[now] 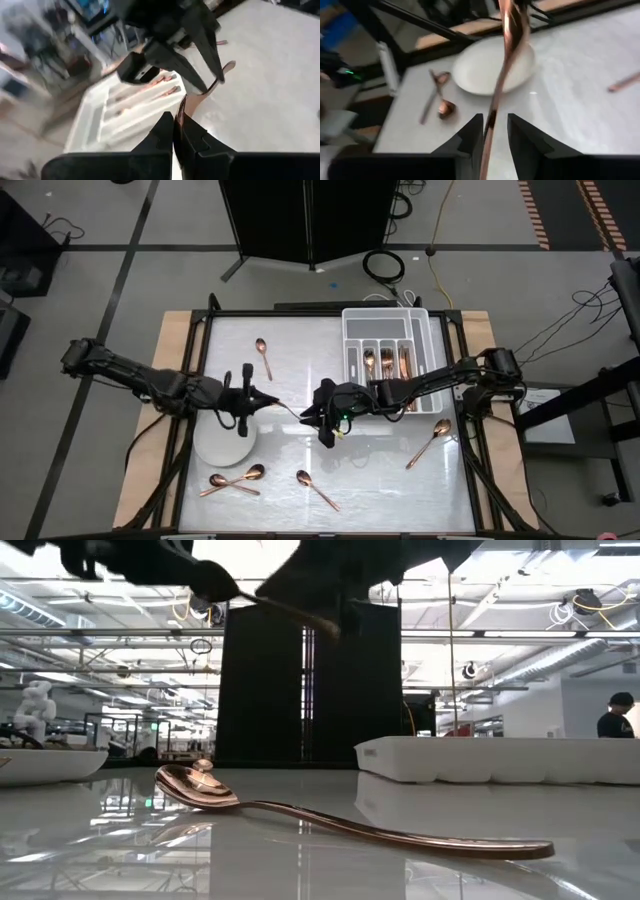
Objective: Sort silverware
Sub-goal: Put the bronze spoon into the silverware tray
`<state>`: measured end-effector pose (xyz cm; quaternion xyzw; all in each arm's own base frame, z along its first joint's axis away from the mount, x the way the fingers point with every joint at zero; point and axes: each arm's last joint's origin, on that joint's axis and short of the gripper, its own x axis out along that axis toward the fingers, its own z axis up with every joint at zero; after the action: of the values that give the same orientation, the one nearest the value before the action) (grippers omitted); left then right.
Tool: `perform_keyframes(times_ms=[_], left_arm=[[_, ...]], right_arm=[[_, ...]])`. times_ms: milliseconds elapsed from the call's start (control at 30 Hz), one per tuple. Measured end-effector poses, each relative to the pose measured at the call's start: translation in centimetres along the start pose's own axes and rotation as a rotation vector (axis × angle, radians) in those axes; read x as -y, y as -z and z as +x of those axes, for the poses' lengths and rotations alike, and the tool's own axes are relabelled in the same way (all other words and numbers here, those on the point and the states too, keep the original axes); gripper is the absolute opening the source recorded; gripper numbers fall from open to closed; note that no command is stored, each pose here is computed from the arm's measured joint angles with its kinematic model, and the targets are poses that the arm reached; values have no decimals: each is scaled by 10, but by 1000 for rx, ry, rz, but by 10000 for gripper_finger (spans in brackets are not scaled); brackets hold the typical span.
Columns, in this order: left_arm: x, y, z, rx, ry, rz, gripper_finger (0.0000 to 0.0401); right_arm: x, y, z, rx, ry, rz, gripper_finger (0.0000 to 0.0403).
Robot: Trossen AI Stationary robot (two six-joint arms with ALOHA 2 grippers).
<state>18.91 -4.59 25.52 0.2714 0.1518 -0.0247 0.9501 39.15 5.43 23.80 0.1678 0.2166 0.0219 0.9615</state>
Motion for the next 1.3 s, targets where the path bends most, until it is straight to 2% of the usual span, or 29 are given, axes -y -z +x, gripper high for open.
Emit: perform_keyframes(times_ms=[100, 200, 300, 467, 667, 767, 967, 1067, 1300], left_arm=[[-4, -4, -3, -61, 3, -111, 2], [-4, -1, -2, -106, -8, -161, 2], [-5, 3, -1, -151, -35, -174, 1], [-8, 1, 1, -119, -32, -210, 1], [-10, 6, 6, -154, -44, -219, 1], [-10, 8, 10, -171, -44, -206, 0], [-8, 9, 14, -181, -42, -197, 0], [-9, 7, 14, -163, -48, -199, 0], [-9, 6, 15, -138, -30, -207, 0]], right_arm=[[3, 4, 0, -21, 87, -6, 77], [2, 6, -1, -22, 128, -14, 76], [3, 6, -1, -14, 154, -15, 76], [7, 8, 0, -9, 236, -33, 75], [7, 7, 2, 5, 233, -40, 77], [7, 7, 2, 1, 231, -67, 94], [1, -6, 1, 36, 212, -88, 161], [3, -2, 4, 10, 221, -89, 188], [10, 14, 19, -45, 254, -76, 200]])
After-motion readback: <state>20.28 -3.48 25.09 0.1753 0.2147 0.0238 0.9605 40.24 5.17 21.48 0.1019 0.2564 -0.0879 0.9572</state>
